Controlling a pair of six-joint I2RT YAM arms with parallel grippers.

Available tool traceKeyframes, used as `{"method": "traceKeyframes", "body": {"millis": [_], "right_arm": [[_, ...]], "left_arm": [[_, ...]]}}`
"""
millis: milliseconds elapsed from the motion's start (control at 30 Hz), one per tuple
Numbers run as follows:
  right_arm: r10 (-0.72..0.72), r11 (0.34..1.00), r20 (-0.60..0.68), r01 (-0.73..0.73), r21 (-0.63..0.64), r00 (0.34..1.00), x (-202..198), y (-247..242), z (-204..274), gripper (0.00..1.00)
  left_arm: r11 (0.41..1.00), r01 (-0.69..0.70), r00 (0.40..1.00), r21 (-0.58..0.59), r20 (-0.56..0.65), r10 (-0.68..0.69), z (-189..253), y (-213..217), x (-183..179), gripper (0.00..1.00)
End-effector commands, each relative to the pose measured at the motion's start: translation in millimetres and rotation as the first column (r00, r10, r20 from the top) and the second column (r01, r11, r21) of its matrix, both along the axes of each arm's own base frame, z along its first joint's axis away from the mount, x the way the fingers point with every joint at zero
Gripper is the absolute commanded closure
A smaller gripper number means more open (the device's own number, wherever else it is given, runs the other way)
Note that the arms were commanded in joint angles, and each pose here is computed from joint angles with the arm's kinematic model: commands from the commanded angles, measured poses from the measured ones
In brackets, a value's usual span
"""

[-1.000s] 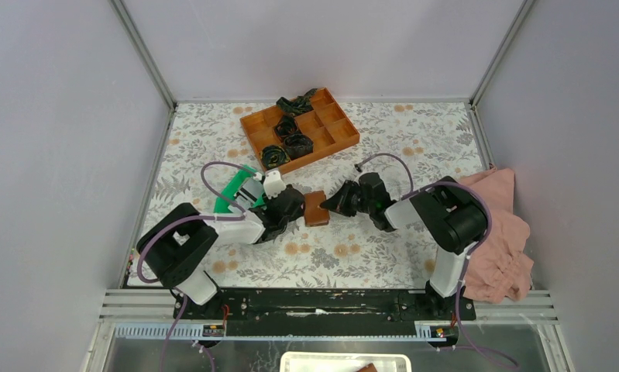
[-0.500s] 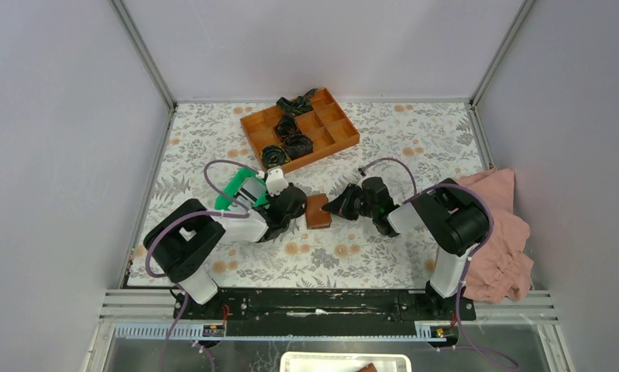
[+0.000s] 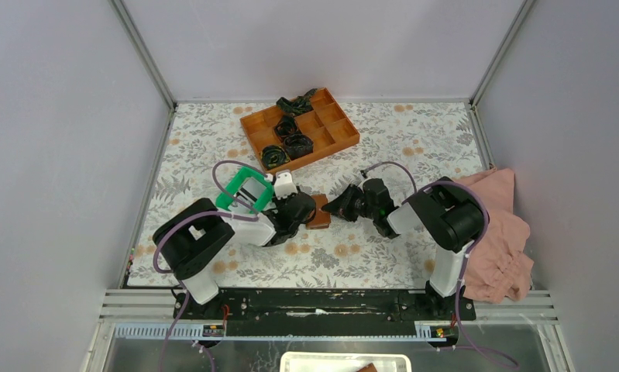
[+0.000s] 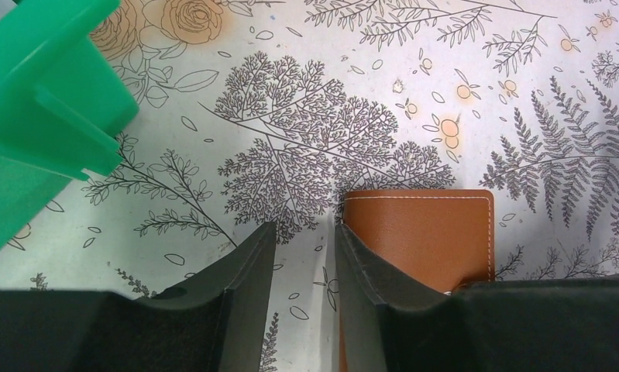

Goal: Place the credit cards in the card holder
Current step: Close the card holder at the center of the board.

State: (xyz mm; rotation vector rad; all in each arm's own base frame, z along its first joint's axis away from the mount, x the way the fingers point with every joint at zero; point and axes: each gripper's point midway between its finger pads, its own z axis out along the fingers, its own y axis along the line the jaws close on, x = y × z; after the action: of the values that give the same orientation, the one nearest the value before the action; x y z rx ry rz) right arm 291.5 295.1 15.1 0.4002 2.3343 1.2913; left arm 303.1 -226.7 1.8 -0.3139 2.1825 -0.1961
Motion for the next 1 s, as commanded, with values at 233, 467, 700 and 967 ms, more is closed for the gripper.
{"method": "traceKeyframes", "body": {"millis": [233,467,700,967], "right_arm": [[0.016,0.997,-0.056,-0.012,0.071,0.998,-5,11,-2,0.75],[0.002,0.996,-0.059,0.004,0.091,0.998,-4,11,0,0.7],[-0.007,0.994,-0.055,0.013,0.11,0.998,-2,13,4,0.65],[-0.005,0.994,-0.059,0.012,0.11,0.998,-1,15,3,0.64]], "left_arm": [[0.968,0.191,0.894,0.164,-0.437,-0.102,-90,41,-108,0.6],[0.965,0.203,0.889,0.163,-0.445,-0.112,-93,40,-111,0.6],[0.962,0.219,0.882,0.164,-0.455,-0.123,-96,39,-115,0.61],[0.959,0.233,0.876,0.161,-0.463,-0.135,-99,36,-118,0.62]]}}
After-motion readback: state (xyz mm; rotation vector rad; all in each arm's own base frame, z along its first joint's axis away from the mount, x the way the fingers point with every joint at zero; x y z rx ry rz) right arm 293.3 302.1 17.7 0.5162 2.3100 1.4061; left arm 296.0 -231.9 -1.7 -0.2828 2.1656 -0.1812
